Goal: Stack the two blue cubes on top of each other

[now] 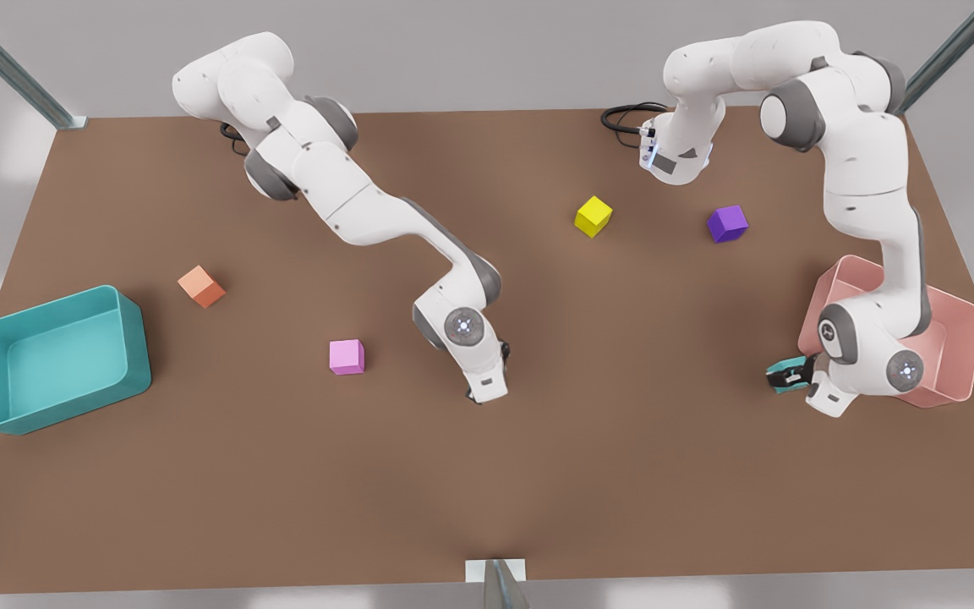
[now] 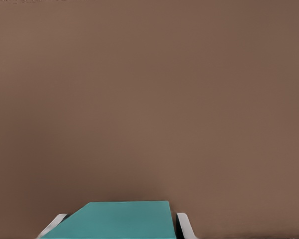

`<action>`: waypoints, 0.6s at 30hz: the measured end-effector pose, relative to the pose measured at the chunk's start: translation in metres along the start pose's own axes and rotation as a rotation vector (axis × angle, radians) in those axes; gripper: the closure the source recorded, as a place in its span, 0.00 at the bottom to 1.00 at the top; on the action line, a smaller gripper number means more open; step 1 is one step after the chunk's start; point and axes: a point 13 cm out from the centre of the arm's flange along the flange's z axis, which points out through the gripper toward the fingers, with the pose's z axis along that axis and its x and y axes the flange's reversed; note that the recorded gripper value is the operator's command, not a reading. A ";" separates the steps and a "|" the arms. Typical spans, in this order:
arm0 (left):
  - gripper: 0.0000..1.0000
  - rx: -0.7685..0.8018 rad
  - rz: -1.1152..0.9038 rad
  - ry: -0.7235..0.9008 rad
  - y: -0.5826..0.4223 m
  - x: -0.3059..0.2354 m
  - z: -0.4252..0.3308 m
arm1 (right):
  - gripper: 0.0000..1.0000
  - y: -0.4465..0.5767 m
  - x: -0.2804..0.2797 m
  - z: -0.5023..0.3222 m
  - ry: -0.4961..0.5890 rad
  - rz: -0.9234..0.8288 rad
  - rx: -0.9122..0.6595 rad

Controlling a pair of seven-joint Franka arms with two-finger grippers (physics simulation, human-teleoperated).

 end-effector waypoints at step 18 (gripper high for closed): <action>0.46 0.032 0.313 -0.102 -0.418 0.109 -0.131 | 0.00 -0.206 0.088 -0.262 -0.036 0.575 -0.084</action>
